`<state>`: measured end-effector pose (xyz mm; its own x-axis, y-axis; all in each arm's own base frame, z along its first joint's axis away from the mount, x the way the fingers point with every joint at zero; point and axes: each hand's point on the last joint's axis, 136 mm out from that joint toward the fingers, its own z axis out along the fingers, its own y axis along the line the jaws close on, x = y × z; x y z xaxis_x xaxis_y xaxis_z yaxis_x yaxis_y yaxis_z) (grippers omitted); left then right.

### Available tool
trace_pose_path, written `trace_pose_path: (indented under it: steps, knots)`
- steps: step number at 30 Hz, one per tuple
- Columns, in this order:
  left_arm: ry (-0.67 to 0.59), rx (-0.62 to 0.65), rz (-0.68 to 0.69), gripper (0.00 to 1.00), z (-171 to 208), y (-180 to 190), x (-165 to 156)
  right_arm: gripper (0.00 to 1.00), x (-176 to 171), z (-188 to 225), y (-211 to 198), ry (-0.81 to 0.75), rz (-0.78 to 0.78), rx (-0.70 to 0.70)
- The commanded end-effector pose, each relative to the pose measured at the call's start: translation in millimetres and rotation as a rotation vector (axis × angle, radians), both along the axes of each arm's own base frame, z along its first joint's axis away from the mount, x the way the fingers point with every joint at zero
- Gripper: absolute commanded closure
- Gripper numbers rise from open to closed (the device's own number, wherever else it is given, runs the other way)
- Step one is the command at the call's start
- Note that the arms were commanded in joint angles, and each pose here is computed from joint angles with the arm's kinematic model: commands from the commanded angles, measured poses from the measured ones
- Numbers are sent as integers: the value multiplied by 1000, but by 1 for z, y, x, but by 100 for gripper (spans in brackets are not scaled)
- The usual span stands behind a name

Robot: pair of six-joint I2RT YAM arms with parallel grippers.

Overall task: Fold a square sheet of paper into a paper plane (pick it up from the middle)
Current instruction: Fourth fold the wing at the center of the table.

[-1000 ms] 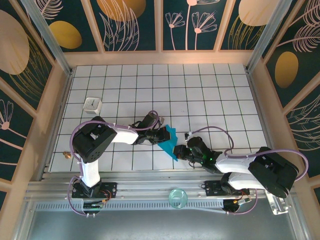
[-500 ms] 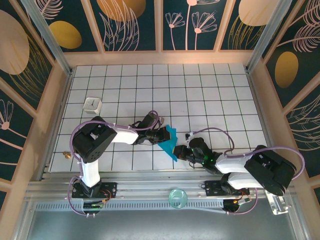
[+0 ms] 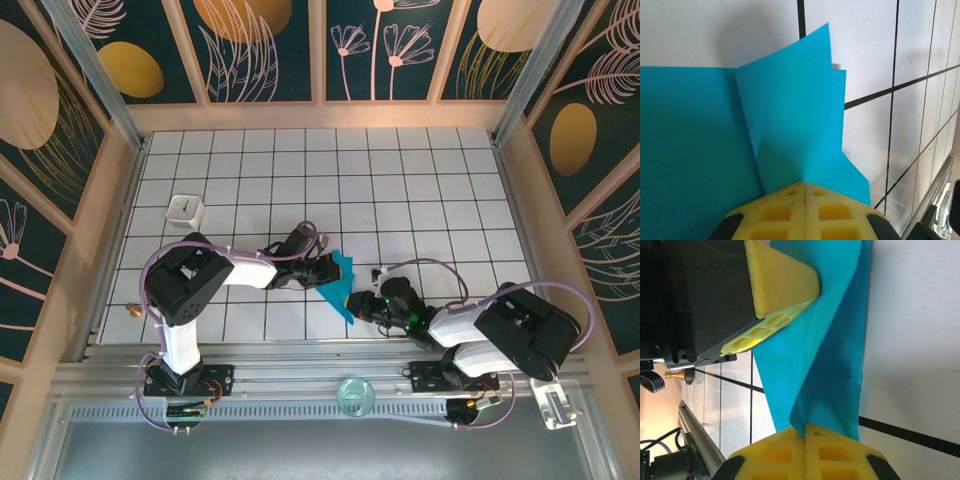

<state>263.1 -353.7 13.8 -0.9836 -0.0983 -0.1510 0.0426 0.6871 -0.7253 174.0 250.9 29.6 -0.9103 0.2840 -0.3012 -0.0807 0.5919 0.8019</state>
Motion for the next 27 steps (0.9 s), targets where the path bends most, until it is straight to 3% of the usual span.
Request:
trace_pose_path:
  steps: [1, 15, 27]
  knots:
    - [58, 141, 32, 100, -38, 27, -6, 100, -11, -6, -1, 45, 27, 24]
    - [59, 149, 30, 100, -40, 28, -7, 100, -16, -14, 0, 100, 32, 75]
    - [57, 151, 29, 100, -40, 28, -7, 100, -19, -32, -10, 173, -4, 38]
